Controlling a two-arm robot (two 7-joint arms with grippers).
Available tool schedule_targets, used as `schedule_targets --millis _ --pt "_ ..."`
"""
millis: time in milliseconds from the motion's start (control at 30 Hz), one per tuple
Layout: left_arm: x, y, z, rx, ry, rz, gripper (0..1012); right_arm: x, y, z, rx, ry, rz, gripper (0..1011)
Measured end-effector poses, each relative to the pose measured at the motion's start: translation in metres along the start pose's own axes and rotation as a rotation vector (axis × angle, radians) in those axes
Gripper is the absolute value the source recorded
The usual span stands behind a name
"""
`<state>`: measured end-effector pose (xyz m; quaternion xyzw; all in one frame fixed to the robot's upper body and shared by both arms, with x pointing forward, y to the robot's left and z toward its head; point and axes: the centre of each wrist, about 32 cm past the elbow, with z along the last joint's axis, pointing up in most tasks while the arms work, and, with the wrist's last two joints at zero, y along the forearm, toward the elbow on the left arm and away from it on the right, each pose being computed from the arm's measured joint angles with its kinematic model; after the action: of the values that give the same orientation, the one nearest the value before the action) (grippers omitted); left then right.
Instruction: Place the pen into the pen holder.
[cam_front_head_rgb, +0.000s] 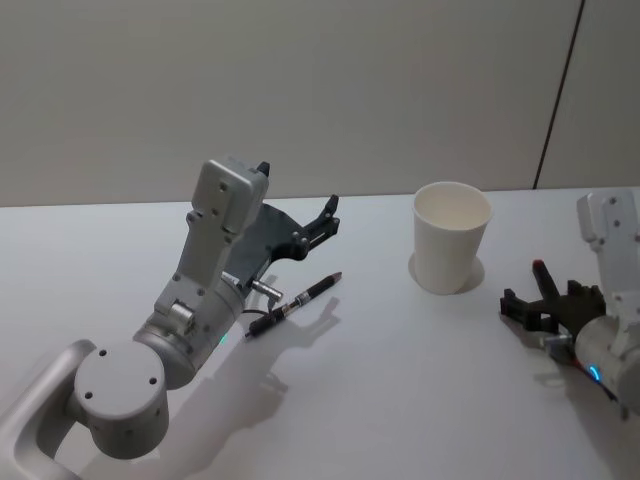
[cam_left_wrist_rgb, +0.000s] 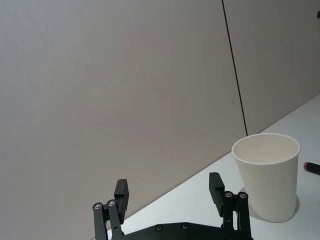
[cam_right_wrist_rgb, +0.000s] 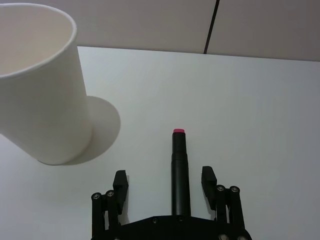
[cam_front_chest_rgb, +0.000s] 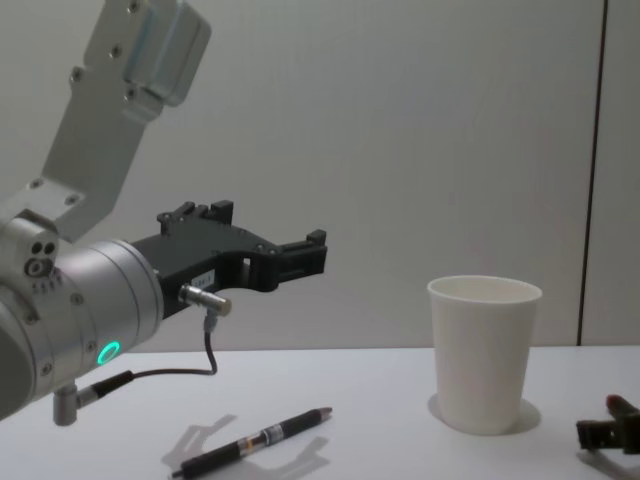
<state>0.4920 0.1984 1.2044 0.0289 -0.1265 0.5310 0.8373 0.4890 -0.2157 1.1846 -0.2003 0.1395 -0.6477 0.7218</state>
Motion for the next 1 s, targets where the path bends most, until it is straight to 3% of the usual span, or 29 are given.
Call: schedule_targets --millis 367,533,767,1000 --pt "0.0000 0.0000 0.0000 0.000 0.000 0.000 1001 -0.0033 0.0008 -0.0020 -0.004 0.000 0.010 707" --pt "0.0000 0.0000 0.0000 0.000 0.000 0.000 1001 -0.0041 0.0010 -0.0028 -0.007 -0.001 0.012 535" --pt "0.0000 0.0000 0.0000 0.000 0.000 0.000 1001 -0.0044 0.0013 -0.0033 -0.008 -0.001 0.012 427" --pt "0.0000 0.0000 0.0000 0.000 0.000 0.000 1001 -0.0044 0.0014 -0.0037 -0.009 0.000 0.011 387"
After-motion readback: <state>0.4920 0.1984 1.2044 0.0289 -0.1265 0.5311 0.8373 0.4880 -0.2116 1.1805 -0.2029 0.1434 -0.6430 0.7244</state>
